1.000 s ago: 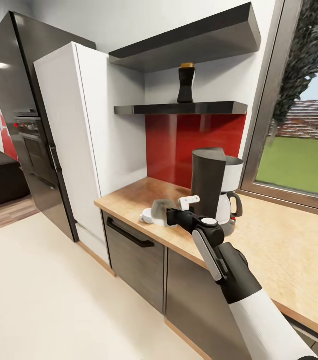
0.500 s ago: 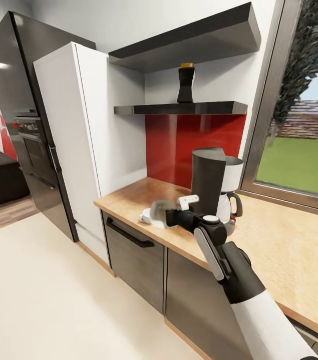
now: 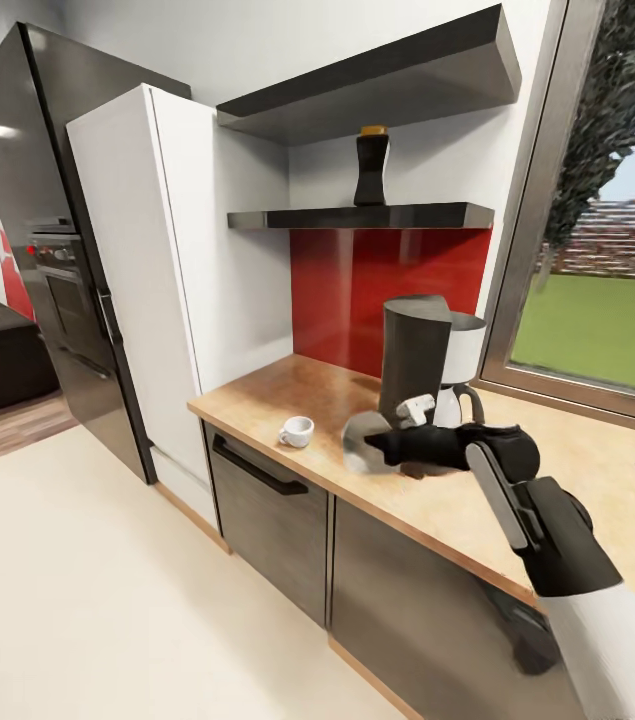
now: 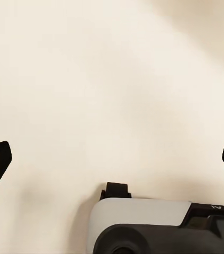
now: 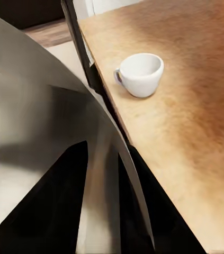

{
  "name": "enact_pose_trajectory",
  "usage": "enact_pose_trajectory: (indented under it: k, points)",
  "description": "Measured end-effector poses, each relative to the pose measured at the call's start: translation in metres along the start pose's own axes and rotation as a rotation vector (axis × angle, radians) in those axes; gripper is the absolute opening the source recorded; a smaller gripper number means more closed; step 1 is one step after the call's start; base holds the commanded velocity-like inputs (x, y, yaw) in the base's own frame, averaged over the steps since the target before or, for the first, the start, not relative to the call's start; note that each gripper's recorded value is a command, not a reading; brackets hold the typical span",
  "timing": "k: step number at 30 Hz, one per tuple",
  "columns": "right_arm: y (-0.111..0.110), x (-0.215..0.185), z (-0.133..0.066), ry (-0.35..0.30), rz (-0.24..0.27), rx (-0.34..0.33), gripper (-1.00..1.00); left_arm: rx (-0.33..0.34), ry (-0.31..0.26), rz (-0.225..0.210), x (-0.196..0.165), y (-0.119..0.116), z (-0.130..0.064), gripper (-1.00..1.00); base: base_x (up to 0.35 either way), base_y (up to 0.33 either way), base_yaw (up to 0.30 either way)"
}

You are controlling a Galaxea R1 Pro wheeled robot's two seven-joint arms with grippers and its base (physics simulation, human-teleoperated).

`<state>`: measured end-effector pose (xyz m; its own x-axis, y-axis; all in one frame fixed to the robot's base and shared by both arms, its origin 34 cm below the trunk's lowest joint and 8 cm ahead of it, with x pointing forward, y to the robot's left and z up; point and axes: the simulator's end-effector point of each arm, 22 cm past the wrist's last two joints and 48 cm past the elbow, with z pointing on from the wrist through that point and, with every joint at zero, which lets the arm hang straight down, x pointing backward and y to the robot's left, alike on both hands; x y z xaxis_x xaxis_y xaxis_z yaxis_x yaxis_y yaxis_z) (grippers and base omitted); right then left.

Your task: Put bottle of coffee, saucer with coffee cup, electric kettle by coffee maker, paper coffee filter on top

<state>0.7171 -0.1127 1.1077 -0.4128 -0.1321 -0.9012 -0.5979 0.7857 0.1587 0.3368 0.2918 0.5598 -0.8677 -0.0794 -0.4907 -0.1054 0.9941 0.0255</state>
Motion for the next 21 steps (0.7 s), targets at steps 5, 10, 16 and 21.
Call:
enact_pose_trajectory:
  k: [5, 10, 16, 21]
  points:
    - [-0.035, 0.011, -0.036, 0.033, -0.015, -0.026, -1.00, -0.001, 0.000, -0.001, 0.000, 0.000, 0.000, 1.00, 0.000, 0.000, 0.000]
    - [-0.072, 0.018, -0.079, 0.065, -0.033, -0.023, -1.00, -0.001, -0.001, -0.001, 0.000, 0.000, 0.000, 1.00, 0.000, 0.000, 0.000]
    - [-0.112, 0.021, -0.127, 0.097, -0.047, 0.023, -1.00, -0.001, 0.001, -0.001, 0.000, 0.000, 0.000, 1.00, 0.000, 0.000, 0.000]
    - [-0.141, 0.024, -0.168, 0.142, -0.069, 0.068, -1.00, 0.000, 0.001, 0.000, 0.000, 0.000, 0.000, 1.00, 0.000, 0.000, 0.000]
